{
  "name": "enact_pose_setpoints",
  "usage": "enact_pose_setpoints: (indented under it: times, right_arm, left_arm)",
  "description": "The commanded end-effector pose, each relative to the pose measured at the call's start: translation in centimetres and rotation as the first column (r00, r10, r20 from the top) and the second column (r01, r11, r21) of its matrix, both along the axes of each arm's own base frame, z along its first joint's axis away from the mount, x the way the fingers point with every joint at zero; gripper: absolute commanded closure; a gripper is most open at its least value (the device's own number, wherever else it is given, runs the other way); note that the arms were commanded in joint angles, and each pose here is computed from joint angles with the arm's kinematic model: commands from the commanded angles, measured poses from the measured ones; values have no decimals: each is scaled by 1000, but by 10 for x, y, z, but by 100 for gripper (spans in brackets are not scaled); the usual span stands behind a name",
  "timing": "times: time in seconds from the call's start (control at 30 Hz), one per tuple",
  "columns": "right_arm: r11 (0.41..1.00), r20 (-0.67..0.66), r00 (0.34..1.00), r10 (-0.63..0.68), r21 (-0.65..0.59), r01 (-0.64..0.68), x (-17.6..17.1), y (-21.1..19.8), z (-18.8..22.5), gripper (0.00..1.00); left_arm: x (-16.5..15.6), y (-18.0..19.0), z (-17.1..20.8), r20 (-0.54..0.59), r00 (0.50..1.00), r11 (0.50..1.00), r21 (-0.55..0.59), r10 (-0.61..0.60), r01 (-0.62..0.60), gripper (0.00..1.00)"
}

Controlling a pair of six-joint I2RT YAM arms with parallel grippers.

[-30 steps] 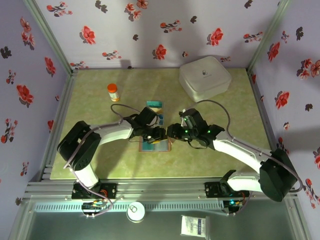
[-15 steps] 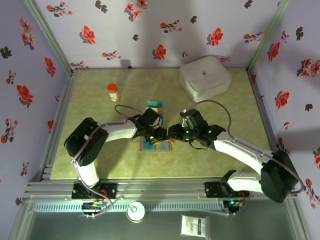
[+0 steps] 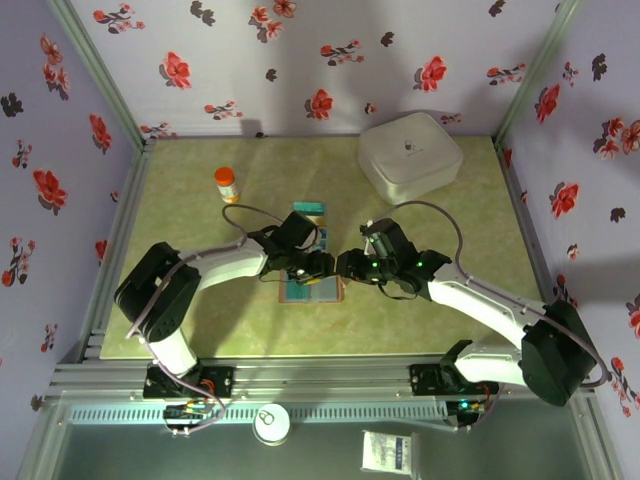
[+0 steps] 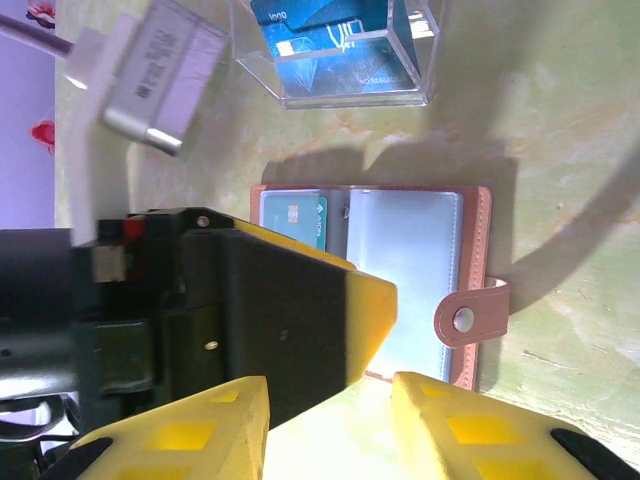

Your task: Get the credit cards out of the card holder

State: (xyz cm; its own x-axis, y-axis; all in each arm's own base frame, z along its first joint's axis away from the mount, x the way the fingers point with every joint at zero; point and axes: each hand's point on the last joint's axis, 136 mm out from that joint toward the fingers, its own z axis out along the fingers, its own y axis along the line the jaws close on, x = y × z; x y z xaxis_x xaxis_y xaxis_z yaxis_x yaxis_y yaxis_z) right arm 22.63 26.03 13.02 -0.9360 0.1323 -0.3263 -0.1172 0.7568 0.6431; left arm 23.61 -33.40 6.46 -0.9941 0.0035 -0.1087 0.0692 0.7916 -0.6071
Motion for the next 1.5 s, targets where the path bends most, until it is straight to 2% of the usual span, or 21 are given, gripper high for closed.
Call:
enact_pose_setpoints:
  times: [0.0,0.1,0.23,0.47,0.73,1.07,1.27,1.47]
  right_arm:
    - [1000,18,1000,-11,-10,11,2,-5,2,62]
    - [1000,14,1000,-8,-9,8,2,-4,1,62]
    - [1000,12,1000,-7,-11,7,2,-4,0,63]
    - [1000,8,1000,-5,-18,5,2,-4,-3,63]
    - [1000,7,1000,-4,-14,5,2,-3,-3,63]
    - [1000,1,1000,2,10,-2,5,4,0,63]
    - [999,-33,999,28,29,-27,9,19,-5,64]
    - [997,-61,996,70,21,-69,11,41,-12,65]
  left_arm:
    - [-5,4,7,17,1000,999,30,-23,22,53]
    - [-9,7,0,2,1000,999,45,-24,24,60]
    - [-15,5,-14,-30,999,997,62,-39,41,73]
    - [-18,8,-37,-59,997,992,113,-43,50,84]
    - [-19,7,-46,-69,997,992,118,-46,54,85]
    - [-5,4,-8,19,1000,999,41,-21,21,81]
    - [1,25,17,76,997,1000,24,16,-18,82]
    - [0,57,18,85,994,997,29,69,-72,84]
